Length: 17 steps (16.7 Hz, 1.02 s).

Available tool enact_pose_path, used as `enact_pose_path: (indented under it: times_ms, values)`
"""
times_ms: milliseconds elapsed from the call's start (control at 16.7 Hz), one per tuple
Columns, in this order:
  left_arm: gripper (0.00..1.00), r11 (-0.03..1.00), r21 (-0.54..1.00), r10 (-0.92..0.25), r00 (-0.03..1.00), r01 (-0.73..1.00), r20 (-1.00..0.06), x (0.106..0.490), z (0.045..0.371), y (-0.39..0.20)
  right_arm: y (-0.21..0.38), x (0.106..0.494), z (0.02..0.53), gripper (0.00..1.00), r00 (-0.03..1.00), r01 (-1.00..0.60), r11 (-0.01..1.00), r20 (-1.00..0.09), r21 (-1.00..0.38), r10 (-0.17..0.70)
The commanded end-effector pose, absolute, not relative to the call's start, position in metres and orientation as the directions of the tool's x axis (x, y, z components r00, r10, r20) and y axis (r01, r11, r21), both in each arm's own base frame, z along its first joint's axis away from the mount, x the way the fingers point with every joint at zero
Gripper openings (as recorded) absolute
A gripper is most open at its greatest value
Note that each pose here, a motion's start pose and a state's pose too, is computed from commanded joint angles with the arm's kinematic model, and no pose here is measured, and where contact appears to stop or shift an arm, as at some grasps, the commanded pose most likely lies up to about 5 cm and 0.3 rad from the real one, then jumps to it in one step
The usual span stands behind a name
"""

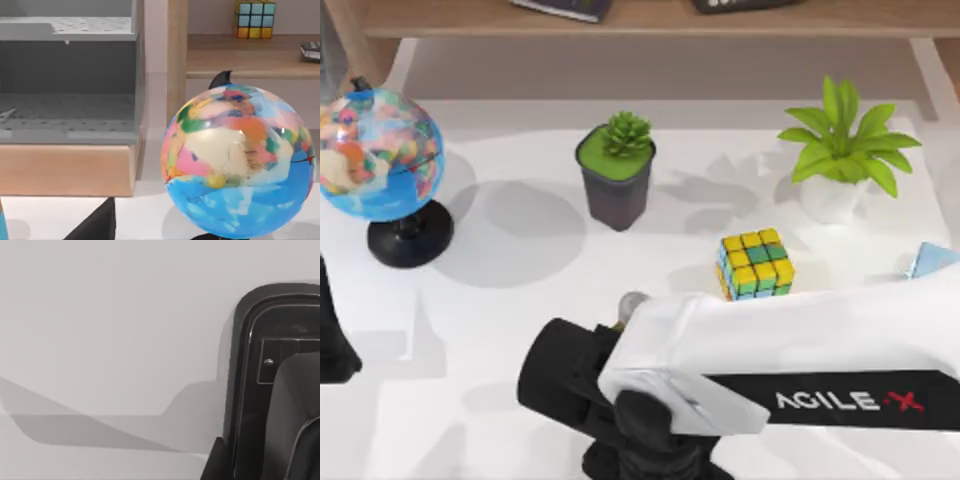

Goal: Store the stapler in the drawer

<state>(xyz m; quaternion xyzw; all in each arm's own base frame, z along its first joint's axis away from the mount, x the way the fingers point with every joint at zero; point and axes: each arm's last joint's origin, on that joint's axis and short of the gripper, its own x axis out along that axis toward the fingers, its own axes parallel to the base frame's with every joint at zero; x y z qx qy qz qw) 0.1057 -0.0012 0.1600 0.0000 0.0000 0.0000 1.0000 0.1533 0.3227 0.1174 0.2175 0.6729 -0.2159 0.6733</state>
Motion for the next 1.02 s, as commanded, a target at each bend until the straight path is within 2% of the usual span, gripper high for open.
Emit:
enact_pose_path:
  times_ms: [60,120,660,1020]
  values:
    - [1.00,1.000,0.000,0.000,1.000,0.000,0.000,0.106,0.160,-0.001,0.323,0.153,0.117,0.02,0.001,0.583,0.812,-1.000,0.002,0.002]
    - [1.00,1.000,0.000,0.000,1.000,0.000,0.000,0.106,0.160,-0.001,0.323,0.153,0.117,0.00,0.001,0.583,0.812,-1.000,0.002,0.002]
    - [1.00,1.000,0.000,0.000,1.000,0.000,0.000,0.106,0.160,-0.001,0.323,0.152,0.118,0.00,0.002,0.581,0.814,-1.000,0.005,0.004]
    - [1.00,1.000,0.000,0.000,1.000,0.000,0.000,0.106,0.160,-0.001,0.345,0.105,0.138,0.00,0.035,0.497,0.865,-0.998,0.067,0.057]
